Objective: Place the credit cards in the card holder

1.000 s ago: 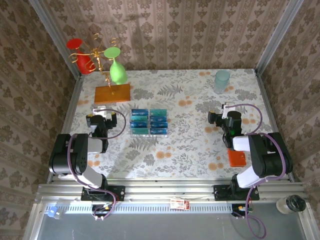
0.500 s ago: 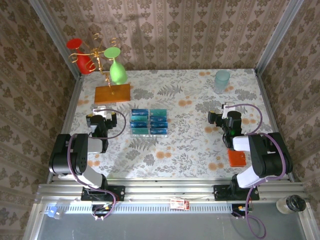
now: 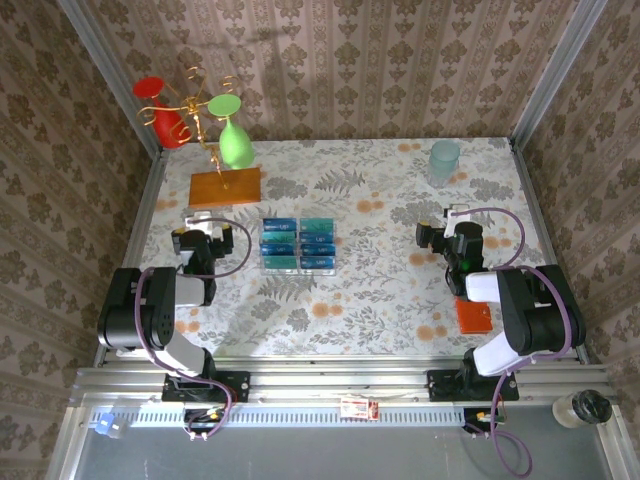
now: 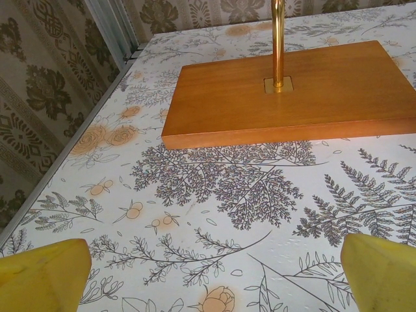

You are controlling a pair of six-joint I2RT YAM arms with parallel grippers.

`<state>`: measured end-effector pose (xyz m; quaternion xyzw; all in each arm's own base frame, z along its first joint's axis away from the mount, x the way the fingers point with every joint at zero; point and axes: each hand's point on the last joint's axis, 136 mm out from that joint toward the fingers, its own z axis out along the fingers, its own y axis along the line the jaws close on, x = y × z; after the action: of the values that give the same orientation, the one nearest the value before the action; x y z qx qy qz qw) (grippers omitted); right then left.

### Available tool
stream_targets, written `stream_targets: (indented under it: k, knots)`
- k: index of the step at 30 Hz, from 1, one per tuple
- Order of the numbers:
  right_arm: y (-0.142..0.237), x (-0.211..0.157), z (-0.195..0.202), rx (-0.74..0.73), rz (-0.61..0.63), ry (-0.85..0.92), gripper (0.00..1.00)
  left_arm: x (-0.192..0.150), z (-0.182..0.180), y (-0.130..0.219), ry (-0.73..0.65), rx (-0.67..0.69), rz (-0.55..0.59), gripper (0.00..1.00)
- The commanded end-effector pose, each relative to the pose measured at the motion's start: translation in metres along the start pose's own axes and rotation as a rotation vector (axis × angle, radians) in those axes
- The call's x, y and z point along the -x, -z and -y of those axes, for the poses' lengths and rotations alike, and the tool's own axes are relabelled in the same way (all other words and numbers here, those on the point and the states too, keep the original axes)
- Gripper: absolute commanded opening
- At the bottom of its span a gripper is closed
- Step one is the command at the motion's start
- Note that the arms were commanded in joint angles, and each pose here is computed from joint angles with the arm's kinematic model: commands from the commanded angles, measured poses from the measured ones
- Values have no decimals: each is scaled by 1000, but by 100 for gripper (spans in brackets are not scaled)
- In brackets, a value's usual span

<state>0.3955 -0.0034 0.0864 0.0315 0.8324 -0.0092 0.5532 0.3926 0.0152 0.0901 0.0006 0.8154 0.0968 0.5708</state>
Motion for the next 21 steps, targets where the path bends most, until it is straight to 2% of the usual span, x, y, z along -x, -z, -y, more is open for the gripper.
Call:
stream_targets:
  k: [1, 12, 15, 19, 21]
  knots:
    - [-1, 12, 1, -2, 37, 10, 100, 9, -2, -1, 29, 0, 29, 100]
    - [-1, 12, 1, -1, 37, 8, 100, 10, -2, -1, 26, 3, 34, 100]
    - [0, 15, 1, -1, 26, 7, 100, 13, -9, 3, 35, 50, 38, 100]
    - [6, 41, -2, 9, -36, 17, 100, 19, -6, 10, 24, 34, 61, 100]
    - [15, 63, -3, 14, -18, 7, 100, 23, -14, 12, 36, 78, 43, 100]
